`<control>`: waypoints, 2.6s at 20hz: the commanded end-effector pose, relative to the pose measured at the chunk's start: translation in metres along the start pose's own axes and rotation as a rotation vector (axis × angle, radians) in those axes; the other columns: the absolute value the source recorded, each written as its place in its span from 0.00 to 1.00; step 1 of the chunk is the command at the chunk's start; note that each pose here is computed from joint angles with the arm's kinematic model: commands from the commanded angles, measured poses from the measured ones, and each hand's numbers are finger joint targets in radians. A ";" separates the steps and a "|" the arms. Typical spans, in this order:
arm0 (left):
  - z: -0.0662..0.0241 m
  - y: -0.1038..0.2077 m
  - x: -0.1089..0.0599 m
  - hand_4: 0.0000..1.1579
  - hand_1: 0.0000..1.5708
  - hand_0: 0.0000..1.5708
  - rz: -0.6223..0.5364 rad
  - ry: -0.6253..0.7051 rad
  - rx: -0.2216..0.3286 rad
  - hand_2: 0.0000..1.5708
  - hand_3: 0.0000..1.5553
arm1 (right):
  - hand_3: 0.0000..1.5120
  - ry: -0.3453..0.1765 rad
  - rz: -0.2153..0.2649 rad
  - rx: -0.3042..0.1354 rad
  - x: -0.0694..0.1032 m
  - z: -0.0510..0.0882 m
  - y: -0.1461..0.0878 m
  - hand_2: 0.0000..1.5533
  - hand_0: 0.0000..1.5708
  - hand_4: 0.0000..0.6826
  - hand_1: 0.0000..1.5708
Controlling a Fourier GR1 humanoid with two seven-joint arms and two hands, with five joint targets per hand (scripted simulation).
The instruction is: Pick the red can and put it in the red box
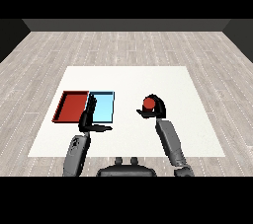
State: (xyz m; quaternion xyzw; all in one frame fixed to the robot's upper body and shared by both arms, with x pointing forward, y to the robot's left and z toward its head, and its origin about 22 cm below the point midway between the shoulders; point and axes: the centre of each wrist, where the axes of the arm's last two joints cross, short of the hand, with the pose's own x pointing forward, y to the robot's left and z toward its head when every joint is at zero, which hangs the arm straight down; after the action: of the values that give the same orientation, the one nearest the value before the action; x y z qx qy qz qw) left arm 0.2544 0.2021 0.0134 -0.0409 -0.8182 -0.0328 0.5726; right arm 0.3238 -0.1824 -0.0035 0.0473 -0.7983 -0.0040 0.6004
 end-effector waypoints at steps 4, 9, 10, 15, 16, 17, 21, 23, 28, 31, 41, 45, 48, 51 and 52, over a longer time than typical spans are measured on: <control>-0.0148 -0.051 0.002 0.00 0.00 0.00 0.060 0.043 -0.094 0.00 0.00 | 0.94 -0.015 -0.006 -0.001 0.013 -0.003 0.036 0.93 0.91 0.95 0.91; -0.0450 -0.058 0.010 0.00 0.00 0.00 0.077 0.039 -0.094 0.00 0.00 | 0.94 -0.054 -0.035 0.025 0.012 -0.003 0.057 0.93 0.91 0.96 0.91; -0.0283 -0.061 -0.012 0.00 0.00 0.00 0.068 0.062 -0.115 0.00 0.00 | 0.94 -0.059 -0.040 0.008 0.022 0.010 0.054 0.93 0.91 0.96 0.91; -0.0026 -0.076 0.011 0.00 0.00 0.00 0.086 0.063 -0.149 0.00 0.00 | 0.93 -0.073 -0.033 0.065 0.025 -0.007 0.058 0.91 0.90 0.93 0.90; -0.0304 -0.095 -0.007 0.00 0.00 0.00 0.095 0.057 -0.133 0.00 0.00 | 0.92 -0.079 -0.029 0.057 0.033 0.006 0.074 0.90 0.90 0.94 0.90; -0.0145 -0.093 0.012 0.00 0.00 0.00 0.089 0.061 -0.141 0.00 0.00 | 0.92 -0.099 -0.039 0.088 0.029 0.005 0.089 0.90 0.89 0.93 0.89; -0.0326 -0.101 0.008 0.00 0.00 0.00 0.102 0.061 -0.167 0.00 0.00 | 0.93 -0.092 -0.042 0.101 0.037 0.008 0.076 0.91 0.88 0.91 0.88; -0.0263 -0.090 0.002 0.00 0.00 0.00 0.071 0.067 -0.174 0.00 0.00 | 0.93 -0.098 -0.043 0.114 0.031 0.006 0.093 0.91 0.89 0.90 0.89; -0.0533 -0.106 0.001 0.00 0.00 0.00 0.061 0.099 -0.181 0.00 0.00 | 0.93 -0.094 -0.052 0.124 0.019 0.006 0.118 0.92 0.90 0.90 0.90; -0.0401 -0.115 0.000 0.00 0.00 0.00 0.038 0.117 -0.173 0.00 0.00 | 0.93 -0.109 -0.084 0.130 0.034 0.007 0.113 0.92 0.91 0.92 0.91; -0.0704 -0.112 0.006 0.00 0.00 0.00 0.000 0.087 -0.208 0.00 0.00 | 0.91 -0.110 -0.100 0.158 0.044 0.024 0.118 0.92 0.92 0.87 0.92; -0.0400 -0.131 -0.017 0.00 0.00 0.00 0.046 0.108 -0.201 0.00 0.00 | 0.92 -0.099 -0.126 0.177 0.059 0.015 0.137 0.93 0.93 0.85 0.93; -0.0462 -0.142 -0.003 0.00 0.00 0.00 0.009 0.105 -0.182 0.00 0.00 | 0.93 -0.119 -0.117 0.166 0.055 0.014 0.146 0.94 0.93 0.77 0.93; -0.0601 -0.132 0.000 0.48 0.49 0.49 -0.057 0.109 -0.128 0.50 0.00 | 0.93 -0.149 -0.132 0.181 0.048 0.005 0.132 0.94 0.96 0.75 0.96; -0.0495 -0.128 -0.026 0.59 0.46 0.46 -0.071 0.104 -0.132 0.48 0.16 | 0.93 -0.152 -0.120 0.190 0.058 0.013 0.143 0.94 0.97 0.76 0.97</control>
State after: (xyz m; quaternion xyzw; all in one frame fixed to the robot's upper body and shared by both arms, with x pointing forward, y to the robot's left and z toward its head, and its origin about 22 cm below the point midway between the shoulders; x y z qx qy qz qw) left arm 0.2906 0.0774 0.0256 -0.0686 -0.7847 -0.1048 0.6072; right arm 0.2879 -0.0590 0.0489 0.1365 -0.8312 0.0304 0.5381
